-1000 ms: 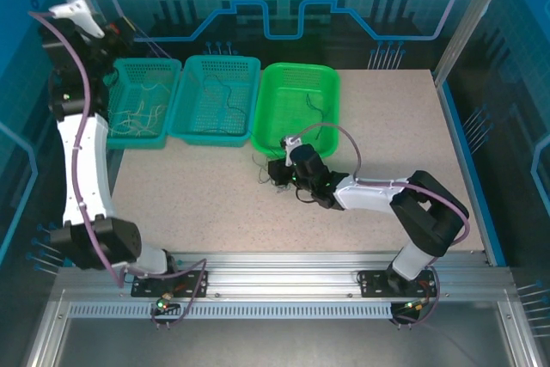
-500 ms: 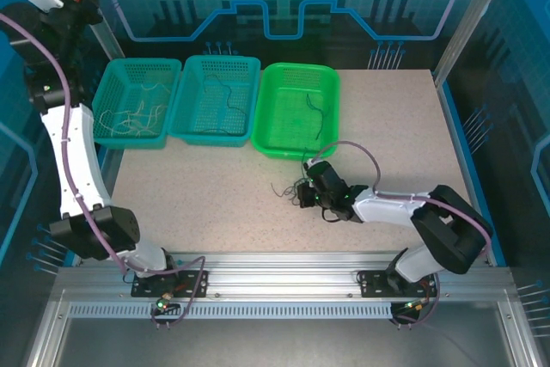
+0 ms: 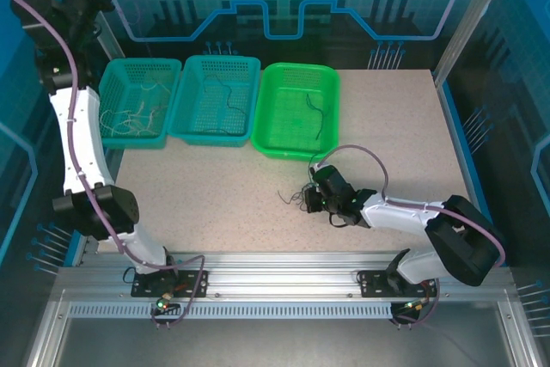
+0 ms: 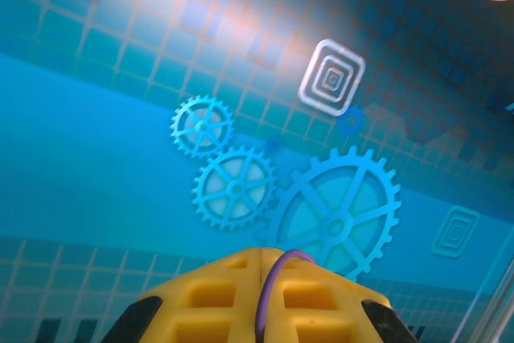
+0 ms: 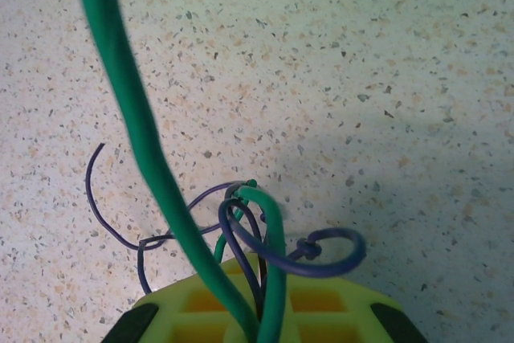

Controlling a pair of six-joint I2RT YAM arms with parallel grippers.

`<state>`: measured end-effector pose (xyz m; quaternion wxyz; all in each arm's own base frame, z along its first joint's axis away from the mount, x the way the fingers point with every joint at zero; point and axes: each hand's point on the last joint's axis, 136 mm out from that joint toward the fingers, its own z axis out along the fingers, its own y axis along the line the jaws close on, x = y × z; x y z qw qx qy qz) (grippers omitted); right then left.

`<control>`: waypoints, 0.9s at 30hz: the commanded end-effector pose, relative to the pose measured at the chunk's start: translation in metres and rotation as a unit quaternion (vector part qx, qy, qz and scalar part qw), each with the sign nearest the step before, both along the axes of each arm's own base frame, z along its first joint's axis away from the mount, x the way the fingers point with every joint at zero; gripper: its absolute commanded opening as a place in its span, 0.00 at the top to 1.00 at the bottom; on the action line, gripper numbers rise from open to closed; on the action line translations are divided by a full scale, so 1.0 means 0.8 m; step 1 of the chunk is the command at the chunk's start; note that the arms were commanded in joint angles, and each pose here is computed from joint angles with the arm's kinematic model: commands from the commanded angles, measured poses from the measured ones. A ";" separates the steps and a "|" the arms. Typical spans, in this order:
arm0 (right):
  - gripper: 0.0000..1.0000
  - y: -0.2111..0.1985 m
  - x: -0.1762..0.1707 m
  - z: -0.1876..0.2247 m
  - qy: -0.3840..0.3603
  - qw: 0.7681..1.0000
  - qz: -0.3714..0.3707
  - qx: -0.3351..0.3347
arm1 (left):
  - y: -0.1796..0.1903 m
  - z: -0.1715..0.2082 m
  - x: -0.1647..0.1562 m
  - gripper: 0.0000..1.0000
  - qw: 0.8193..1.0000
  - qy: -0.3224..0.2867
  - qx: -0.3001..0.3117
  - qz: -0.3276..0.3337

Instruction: Untangle the cables

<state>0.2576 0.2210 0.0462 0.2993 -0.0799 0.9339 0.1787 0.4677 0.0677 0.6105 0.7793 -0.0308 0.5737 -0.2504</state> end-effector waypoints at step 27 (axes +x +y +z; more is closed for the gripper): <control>0.96 -0.024 -0.011 -0.007 0.012 0.999 -0.027 -0.013 | -0.059 -0.037 0.075 1.00 0.998 0.013 0.019 -0.052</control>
